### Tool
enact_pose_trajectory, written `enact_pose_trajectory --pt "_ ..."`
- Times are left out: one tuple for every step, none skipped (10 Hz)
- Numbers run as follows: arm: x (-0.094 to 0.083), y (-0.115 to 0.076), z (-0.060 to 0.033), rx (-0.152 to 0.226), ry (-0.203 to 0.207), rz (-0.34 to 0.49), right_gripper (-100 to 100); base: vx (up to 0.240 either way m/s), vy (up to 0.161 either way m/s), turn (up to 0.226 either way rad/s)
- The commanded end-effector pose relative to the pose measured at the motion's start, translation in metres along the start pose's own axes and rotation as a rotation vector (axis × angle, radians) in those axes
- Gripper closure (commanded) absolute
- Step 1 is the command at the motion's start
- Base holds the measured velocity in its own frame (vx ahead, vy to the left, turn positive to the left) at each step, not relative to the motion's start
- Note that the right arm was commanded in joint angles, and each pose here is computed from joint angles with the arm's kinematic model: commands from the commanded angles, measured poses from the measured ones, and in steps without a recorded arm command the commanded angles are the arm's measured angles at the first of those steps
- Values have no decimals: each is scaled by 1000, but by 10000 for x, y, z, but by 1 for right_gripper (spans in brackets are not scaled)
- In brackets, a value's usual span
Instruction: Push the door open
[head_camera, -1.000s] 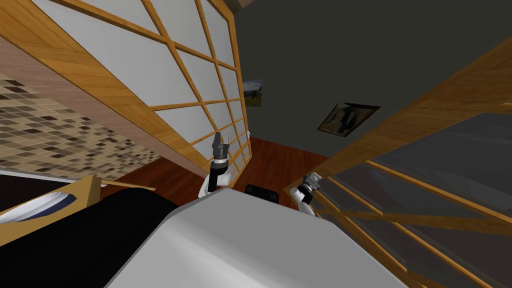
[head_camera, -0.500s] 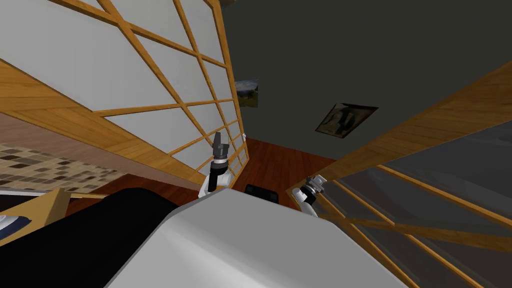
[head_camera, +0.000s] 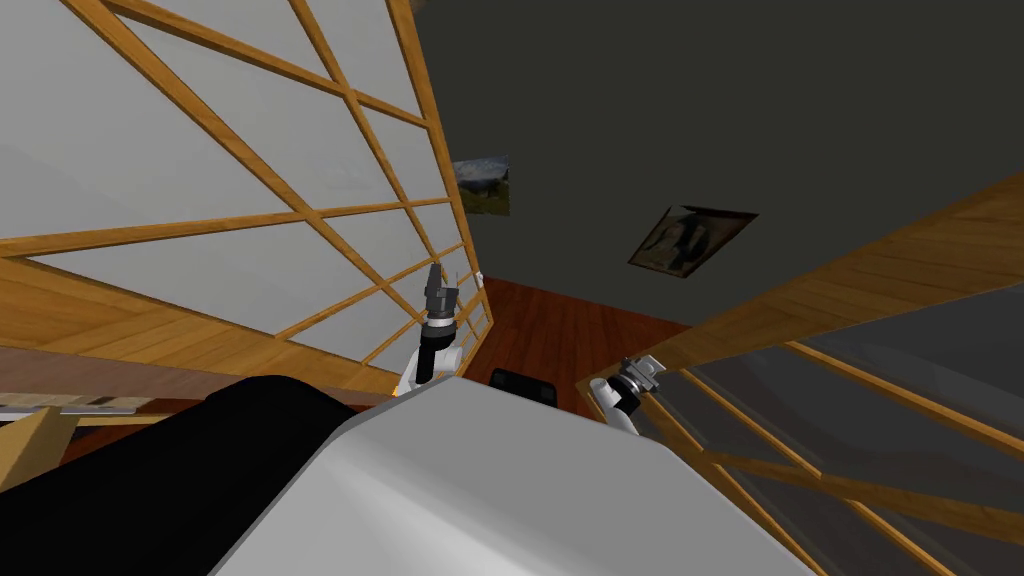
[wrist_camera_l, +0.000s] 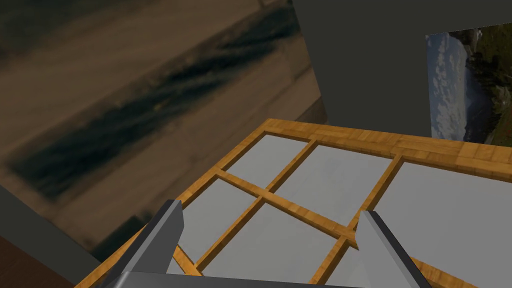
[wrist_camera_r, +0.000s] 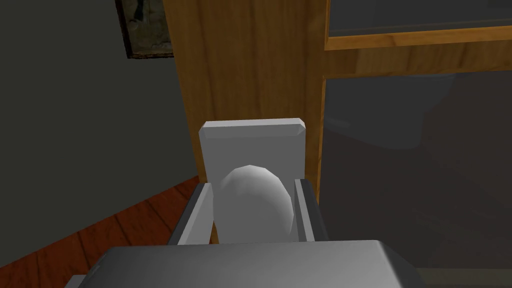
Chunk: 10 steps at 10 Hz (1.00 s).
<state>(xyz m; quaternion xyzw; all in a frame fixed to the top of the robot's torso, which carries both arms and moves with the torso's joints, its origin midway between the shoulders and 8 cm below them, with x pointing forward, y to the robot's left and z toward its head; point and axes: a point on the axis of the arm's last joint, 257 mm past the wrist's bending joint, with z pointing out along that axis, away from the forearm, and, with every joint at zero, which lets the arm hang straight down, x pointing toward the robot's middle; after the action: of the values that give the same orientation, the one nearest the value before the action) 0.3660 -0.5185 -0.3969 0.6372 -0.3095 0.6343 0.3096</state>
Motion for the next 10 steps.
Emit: enact_pose_trajectory --pt "-9 140 13 -30 4 2 100 150 -25 -39" --pt "-10 68 16 -14 3 0 100 77 -15 -19" --pt "-2 217 47 -47 7 1 100 141 -42 -51" --pt "-2 217 47 -47 7 1 100 172 -54 -38" --pt "-2 217 47 -47 7 1 100 79 -39 -14" --pt "-7 369 70 -82 6 1 100 124 -55 -43" --pt "-8 412 76 -91 6 1 100 182 -92 -49" --pt "-8 412 76 -91 6 1 100 124 -74 -22" --pt "-8 412 76 -91 6 1 100 45 -35 -3" --pt "-11 591 97 -132 5 1 100 133 -73 -38"
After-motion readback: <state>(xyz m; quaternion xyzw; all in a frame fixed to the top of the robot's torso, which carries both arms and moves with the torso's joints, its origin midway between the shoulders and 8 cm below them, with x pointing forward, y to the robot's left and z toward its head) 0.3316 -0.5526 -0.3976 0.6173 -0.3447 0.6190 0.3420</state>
